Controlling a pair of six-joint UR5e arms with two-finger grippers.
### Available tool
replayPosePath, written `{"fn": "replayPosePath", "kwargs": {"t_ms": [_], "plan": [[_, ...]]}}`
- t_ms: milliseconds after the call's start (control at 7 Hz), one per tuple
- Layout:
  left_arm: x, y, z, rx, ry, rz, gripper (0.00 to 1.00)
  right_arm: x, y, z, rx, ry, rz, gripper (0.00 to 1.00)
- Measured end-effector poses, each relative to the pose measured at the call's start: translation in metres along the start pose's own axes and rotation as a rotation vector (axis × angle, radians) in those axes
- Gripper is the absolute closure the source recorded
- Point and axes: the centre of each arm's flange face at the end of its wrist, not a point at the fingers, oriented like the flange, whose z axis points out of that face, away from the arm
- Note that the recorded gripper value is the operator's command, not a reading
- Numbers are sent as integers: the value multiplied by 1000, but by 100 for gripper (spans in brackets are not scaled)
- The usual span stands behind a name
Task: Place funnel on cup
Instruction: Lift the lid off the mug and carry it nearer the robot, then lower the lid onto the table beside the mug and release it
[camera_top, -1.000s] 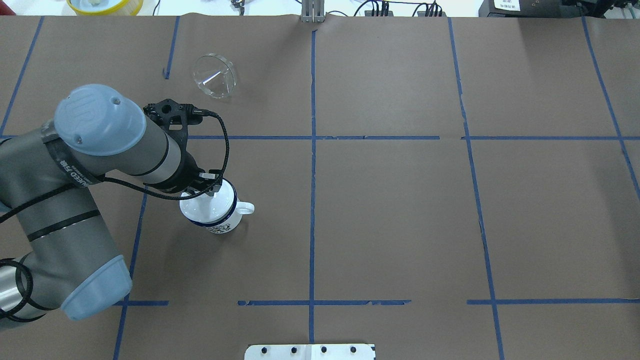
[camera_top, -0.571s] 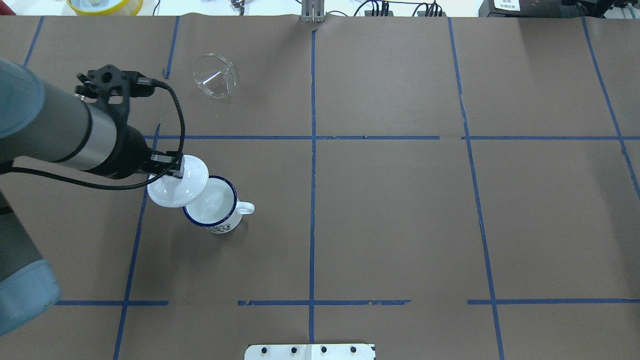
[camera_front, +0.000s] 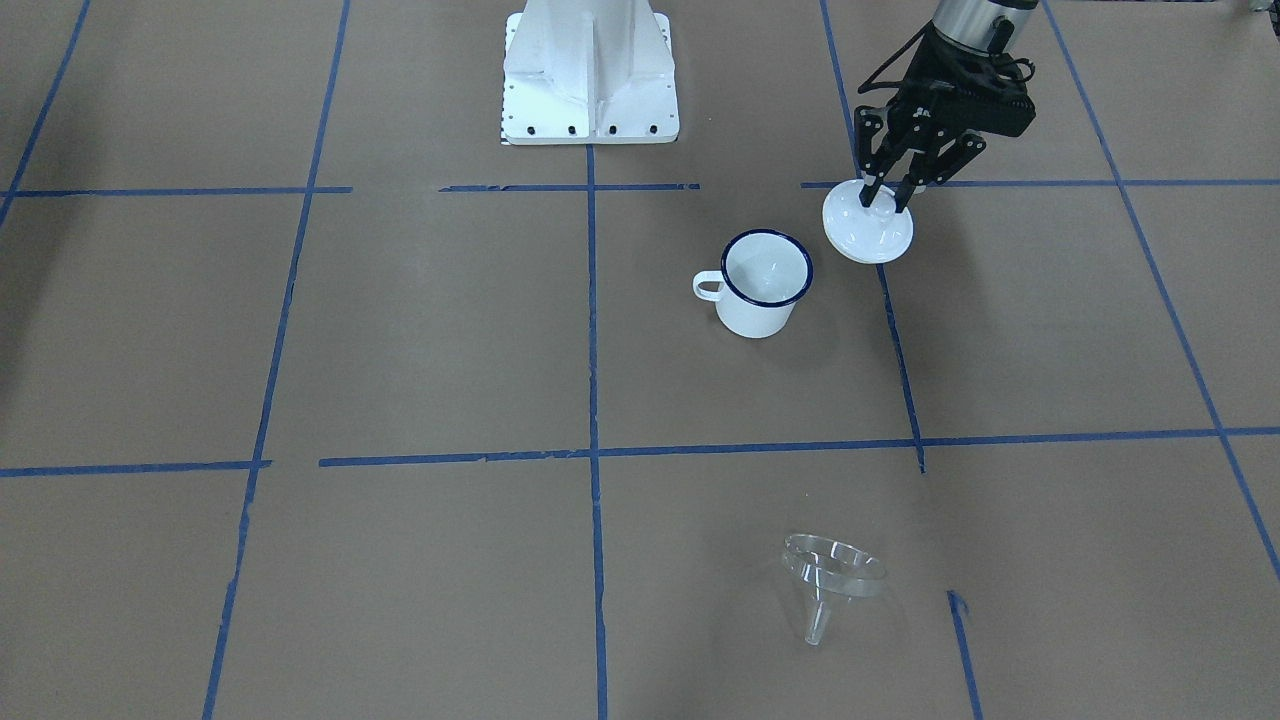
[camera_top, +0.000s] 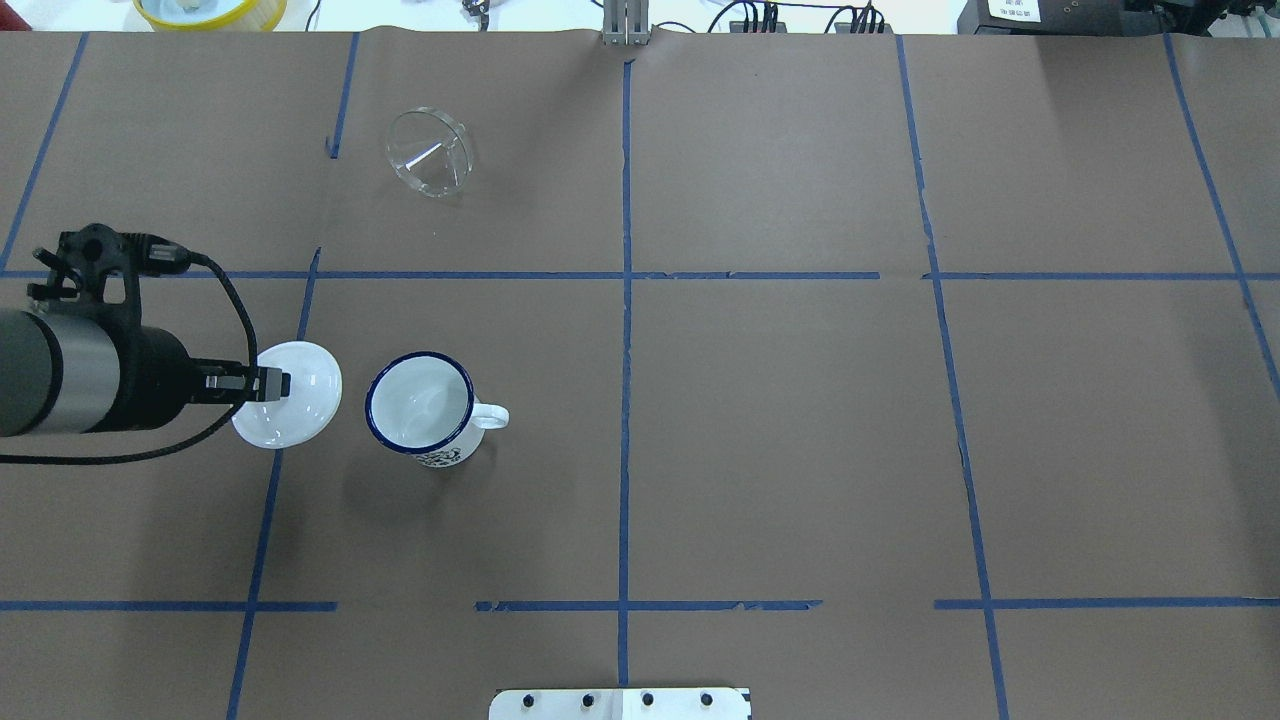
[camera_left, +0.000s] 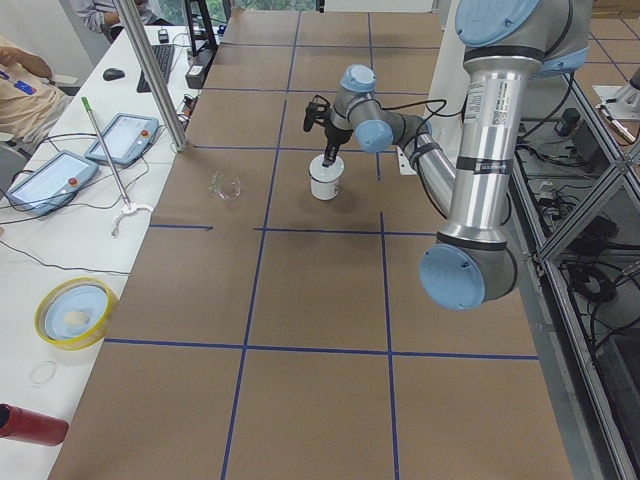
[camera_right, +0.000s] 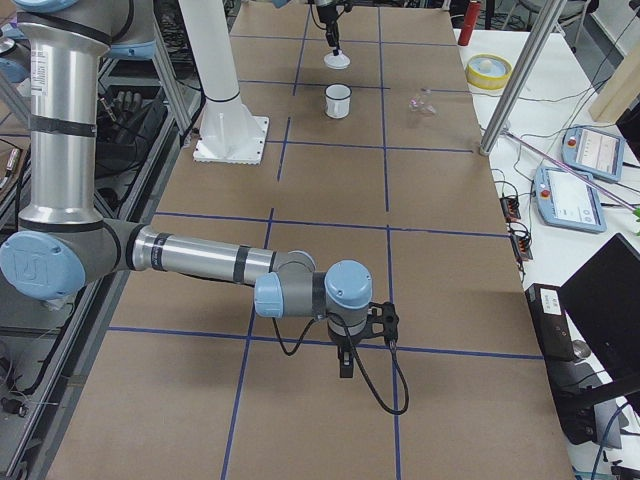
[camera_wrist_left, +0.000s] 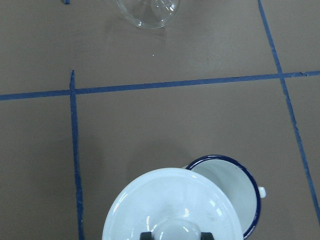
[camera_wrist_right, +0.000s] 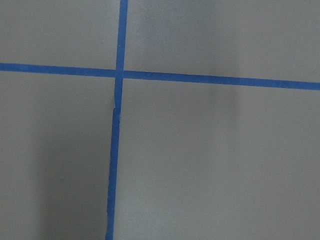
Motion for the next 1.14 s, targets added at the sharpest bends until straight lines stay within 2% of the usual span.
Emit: {"fn": "replayPosePath", "kwargs": {"t_ms": [429, 714, 1000, 1143], "plan": [[-14, 54, 83, 23, -73, -50, 100, 0, 0, 0, 0, 0, 0, 0], [-21, 64, 104, 33, -92, -47, 100, 0, 0, 0, 0, 0, 0, 0], [-18, 65, 108, 36, -90, -44, 54, 0, 0, 0, 0, 0, 0, 0], [-16, 64, 108, 38, -86, -41, 36, 0, 0, 0, 0, 0, 0, 0]]}}
